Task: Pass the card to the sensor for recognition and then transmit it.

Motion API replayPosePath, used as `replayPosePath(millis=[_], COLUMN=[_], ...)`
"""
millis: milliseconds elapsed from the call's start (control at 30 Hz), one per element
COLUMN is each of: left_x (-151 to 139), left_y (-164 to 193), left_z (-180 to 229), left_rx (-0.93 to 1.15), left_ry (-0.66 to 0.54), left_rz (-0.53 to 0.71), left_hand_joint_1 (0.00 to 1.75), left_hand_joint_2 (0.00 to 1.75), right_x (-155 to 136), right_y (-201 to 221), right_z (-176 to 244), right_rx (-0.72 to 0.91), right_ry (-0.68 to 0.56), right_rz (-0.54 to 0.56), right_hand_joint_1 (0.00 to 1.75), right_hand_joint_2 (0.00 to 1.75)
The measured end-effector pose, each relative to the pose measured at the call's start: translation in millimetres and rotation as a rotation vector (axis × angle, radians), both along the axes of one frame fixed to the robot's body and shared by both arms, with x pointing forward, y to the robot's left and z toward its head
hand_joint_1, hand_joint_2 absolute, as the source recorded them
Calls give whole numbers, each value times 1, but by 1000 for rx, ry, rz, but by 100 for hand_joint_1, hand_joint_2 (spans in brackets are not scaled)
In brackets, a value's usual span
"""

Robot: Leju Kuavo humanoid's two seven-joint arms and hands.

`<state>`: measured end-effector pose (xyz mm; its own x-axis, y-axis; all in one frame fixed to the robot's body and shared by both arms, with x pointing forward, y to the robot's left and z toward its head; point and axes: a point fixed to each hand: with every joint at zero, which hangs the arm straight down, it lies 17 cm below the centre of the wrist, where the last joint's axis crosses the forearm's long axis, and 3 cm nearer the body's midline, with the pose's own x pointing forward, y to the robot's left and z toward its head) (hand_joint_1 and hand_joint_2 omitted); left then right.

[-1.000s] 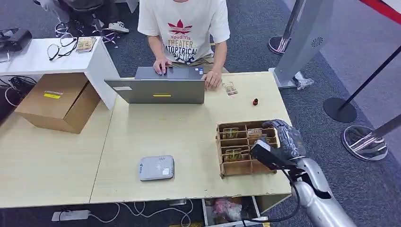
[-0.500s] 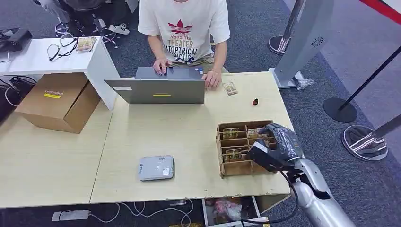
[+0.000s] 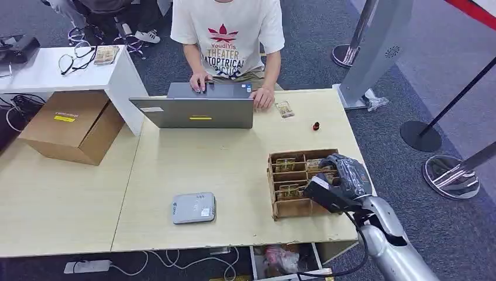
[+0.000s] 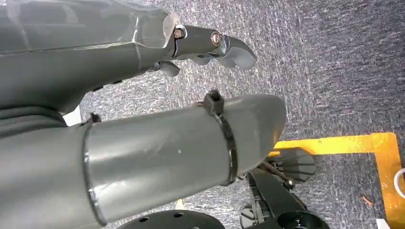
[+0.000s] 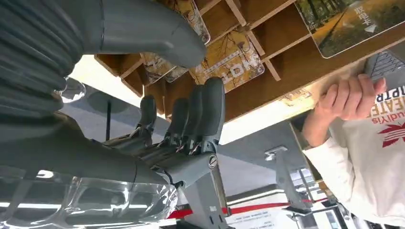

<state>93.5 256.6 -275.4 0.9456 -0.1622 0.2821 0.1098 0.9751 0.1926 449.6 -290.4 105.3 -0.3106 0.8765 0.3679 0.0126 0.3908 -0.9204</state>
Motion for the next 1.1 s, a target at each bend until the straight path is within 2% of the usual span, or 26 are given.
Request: replayPosePath(millis=[367,800,833,867,967,1033,1100], left_x=[0,-1,-1,-1,-2,-3,-4], left_y=[1,5,5,5,6,7,8], left_z=[0,0,0,0,0,-1,-1], left_rx=[3,7,7,7,7,8,9], left_ry=[0,-1,-1,-1,1,2,3], left_rz=[8,23,24,26,37,47,53], left_hand_joint_1=[0,0,0,0,0,0,0], left_hand_joint_2=[0,0,0,0,0,0,0], right_x=[3,14,15,17,21,24,27], right_y=[-6,-15,-16,-17,-19,-19,-19], right_z=[-8,-12,-11,-11,-11,-11,-10], right_rx=[-11,-28,-30,-32,-40,-51,-57], right_ry=[23,44,44,44,53,59,60], right_rz=[-14,-29,-31,-32,-32,-29,-27], right_hand_joint_1=[89,93,80,79,80,98,99], right_hand_joint_2=[175,175,175,175,175,175,175])
